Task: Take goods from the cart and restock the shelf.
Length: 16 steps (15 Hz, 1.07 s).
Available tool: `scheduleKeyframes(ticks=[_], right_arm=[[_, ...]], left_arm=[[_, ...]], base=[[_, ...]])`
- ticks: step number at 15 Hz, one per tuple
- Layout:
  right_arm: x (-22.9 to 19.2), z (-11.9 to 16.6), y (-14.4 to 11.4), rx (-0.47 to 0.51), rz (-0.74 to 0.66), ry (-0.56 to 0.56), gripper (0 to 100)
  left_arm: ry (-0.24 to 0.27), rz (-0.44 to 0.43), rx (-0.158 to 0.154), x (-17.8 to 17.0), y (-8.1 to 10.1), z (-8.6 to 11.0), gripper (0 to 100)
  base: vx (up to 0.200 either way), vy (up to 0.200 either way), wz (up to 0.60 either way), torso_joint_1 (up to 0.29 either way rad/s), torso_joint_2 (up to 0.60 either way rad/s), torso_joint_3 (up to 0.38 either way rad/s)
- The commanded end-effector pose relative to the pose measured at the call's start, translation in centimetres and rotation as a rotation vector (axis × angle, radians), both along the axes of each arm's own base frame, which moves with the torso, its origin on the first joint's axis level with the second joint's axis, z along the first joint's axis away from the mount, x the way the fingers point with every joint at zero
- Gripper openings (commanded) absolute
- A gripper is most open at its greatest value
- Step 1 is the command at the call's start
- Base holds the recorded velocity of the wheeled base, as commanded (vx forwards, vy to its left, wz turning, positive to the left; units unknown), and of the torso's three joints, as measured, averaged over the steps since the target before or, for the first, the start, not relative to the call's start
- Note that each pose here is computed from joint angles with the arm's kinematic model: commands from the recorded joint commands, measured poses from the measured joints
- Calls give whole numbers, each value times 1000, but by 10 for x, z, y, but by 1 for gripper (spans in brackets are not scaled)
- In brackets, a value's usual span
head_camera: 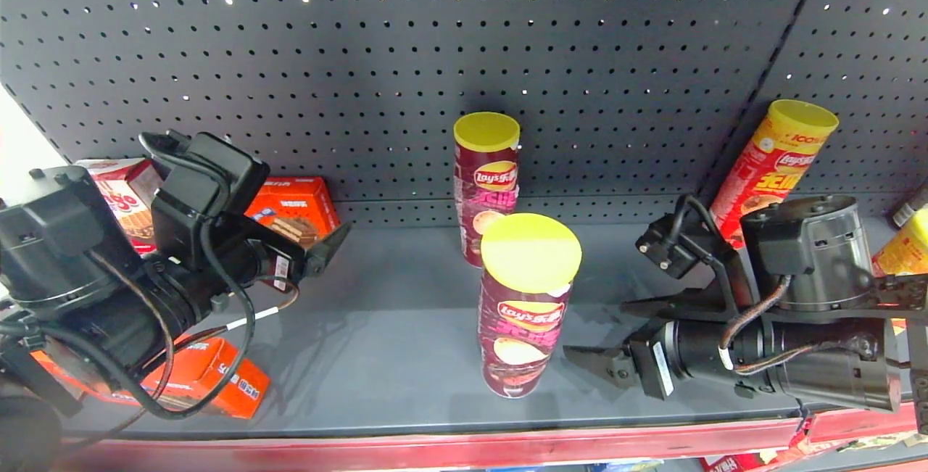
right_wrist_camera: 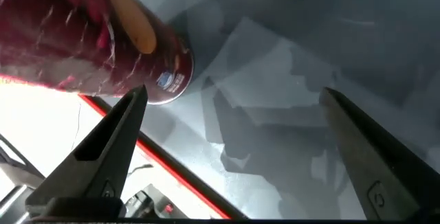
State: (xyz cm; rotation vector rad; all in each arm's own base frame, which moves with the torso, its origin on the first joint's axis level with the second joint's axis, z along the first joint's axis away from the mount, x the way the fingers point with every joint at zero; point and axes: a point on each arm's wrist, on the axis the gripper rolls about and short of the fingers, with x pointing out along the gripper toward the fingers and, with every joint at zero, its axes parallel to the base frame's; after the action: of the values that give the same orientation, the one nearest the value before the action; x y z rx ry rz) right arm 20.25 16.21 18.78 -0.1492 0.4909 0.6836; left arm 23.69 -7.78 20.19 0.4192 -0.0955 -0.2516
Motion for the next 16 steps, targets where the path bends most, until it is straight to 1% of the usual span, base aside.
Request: scheduleKeyframes(ticks=[1,5,8,16], right_arm=[[-4,1,-2,1,6,-4,100],[-3,1,4,2,22,-5,100],[4,-1,9,-4,19,0,100],[20,5,19,9,8,-17,100]], left_arm=[[-1,0,0,0,0,0,100],[-1,0,0,0,0,0,100],[-3,0,-1,0,0,1,100],[-3,0,-1,0,0,1,100]], base=[[0,0,0,0,0,0],[0,0,0,0,0,0],[0,0,0,0,0,0],[0,0,0,0,0,0]])
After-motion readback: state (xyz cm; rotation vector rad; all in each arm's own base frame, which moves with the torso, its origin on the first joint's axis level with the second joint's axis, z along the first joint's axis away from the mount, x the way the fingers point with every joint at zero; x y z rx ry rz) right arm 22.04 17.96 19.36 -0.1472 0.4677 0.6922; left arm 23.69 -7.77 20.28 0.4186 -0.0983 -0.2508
